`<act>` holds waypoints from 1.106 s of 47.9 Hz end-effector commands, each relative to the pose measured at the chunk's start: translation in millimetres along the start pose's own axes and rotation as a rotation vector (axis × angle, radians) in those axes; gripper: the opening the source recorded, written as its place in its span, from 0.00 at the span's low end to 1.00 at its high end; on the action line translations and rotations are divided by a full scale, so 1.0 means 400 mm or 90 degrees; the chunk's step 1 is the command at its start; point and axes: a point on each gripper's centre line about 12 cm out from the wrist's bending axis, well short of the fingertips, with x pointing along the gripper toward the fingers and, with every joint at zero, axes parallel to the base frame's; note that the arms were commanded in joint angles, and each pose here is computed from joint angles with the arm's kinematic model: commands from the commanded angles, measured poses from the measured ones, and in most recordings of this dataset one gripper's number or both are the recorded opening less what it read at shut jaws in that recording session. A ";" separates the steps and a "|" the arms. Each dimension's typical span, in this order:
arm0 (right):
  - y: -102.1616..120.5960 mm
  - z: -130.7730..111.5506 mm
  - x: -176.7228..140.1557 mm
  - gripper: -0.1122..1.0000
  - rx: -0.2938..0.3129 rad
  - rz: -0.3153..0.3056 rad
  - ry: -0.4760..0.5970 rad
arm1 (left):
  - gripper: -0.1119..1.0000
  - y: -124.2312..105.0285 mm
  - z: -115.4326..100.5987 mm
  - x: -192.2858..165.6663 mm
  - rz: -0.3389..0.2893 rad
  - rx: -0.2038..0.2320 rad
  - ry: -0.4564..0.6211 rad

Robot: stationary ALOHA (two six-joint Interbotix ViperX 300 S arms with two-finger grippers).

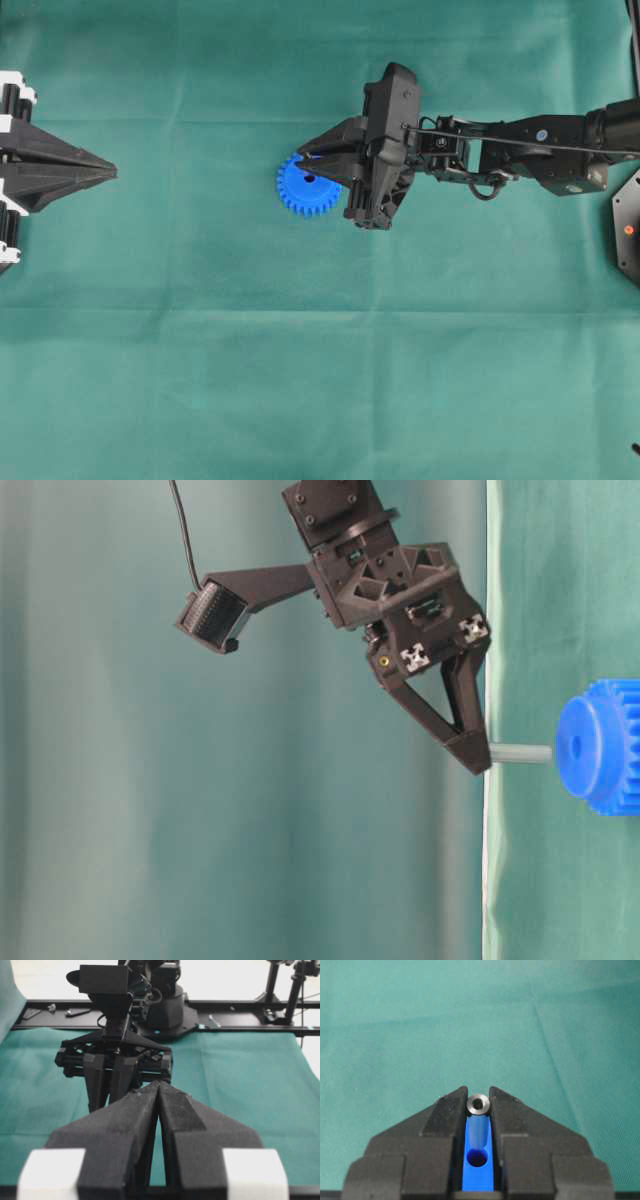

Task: Insert the shaft placed at a random location into the center hole of the medium gear at another random location.
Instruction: 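Align the held shaft above the blue gear's center hole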

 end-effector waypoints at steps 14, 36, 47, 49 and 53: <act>0.003 0.029 -0.001 0.22 -0.007 0.001 -0.020 | 0.10 0.001 0.022 0.005 0.001 0.001 -0.015; -0.002 -0.022 0.030 0.22 -0.007 -0.002 0.013 | 0.10 0.001 0.023 0.006 0.001 0.001 -0.015; -0.002 -0.027 0.032 0.22 -0.007 -0.002 0.016 | 0.10 0.001 0.022 0.005 0.001 0.001 -0.015; -0.002 -0.027 0.032 0.22 -0.007 -0.002 0.016 | 0.10 0.001 0.023 0.006 0.001 0.001 -0.015; -0.002 -0.026 0.032 0.22 -0.007 -0.002 0.016 | 0.10 0.001 0.023 0.006 0.001 0.001 -0.015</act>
